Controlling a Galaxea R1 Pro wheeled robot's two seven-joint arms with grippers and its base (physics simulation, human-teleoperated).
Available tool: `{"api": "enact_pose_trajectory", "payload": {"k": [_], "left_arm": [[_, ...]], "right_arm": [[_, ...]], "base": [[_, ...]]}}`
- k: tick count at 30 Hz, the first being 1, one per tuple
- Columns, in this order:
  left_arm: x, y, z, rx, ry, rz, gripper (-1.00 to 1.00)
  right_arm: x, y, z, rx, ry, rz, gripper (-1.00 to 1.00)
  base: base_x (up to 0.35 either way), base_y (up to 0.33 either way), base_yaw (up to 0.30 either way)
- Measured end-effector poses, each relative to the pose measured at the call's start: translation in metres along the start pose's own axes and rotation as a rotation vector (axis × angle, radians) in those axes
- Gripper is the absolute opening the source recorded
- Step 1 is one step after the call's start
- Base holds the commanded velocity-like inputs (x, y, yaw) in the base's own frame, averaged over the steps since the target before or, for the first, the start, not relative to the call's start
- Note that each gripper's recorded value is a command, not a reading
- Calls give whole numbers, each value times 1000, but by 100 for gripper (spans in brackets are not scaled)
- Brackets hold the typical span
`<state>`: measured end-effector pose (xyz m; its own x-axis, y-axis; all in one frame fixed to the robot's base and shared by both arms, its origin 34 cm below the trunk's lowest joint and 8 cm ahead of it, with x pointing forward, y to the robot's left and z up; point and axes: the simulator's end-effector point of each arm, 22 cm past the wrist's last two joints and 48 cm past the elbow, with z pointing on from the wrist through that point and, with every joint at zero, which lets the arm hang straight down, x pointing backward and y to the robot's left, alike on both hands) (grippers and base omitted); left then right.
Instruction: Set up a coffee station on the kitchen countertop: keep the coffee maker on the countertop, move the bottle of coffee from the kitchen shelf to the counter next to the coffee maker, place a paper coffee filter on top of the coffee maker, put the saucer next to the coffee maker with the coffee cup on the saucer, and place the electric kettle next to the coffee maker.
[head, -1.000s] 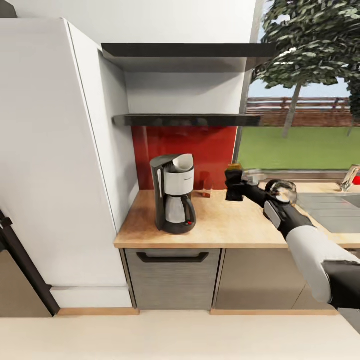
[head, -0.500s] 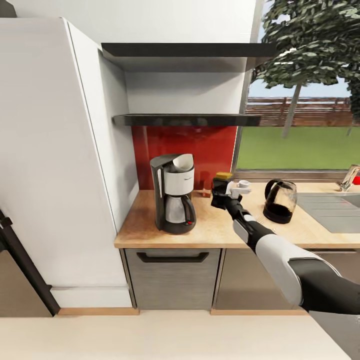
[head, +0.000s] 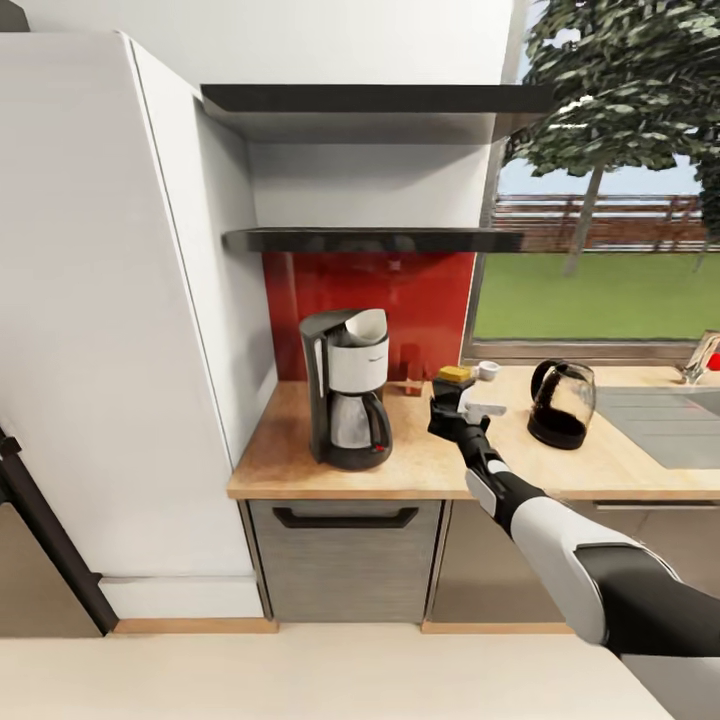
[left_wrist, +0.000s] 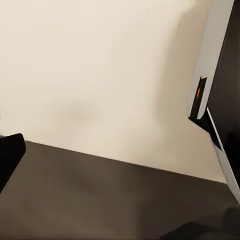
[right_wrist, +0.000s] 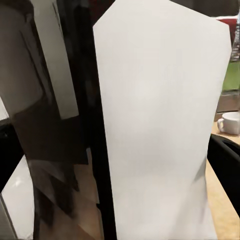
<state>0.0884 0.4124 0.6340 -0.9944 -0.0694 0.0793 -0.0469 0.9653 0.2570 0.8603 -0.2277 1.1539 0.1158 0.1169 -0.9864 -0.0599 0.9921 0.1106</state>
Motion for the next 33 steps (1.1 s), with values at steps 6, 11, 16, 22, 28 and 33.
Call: {"api": "enact_pose_trajectory", "payload": {"k": [6,11,16,22,28,33], "left_arm": [[2,-1,0,1,5,-5,100],[1,-1,0,1,4,-2,100],[2,-1,0,2,6,-2,100],[2,-1,0,2,6,-2,100],[2,-1,0,2,6,-2,100],[2,-1,0,2,6,0,100]], "right_arm": [[10,-2,-10,3,-14,-3,-100],[15,-4,-12,5,-8,-5,-100],[25,-6,-19,8,7,-5,-100],[38,-7,-26,9,25,-6,-100],[44,-9,-30,12,35,-5,-100],[51,-10,-34,14,46,-5,-100]], "base": [[231,0,0],[30,0,0],[203,99,0],[275,112,0],[205,6,0],[307,0,0]]}}
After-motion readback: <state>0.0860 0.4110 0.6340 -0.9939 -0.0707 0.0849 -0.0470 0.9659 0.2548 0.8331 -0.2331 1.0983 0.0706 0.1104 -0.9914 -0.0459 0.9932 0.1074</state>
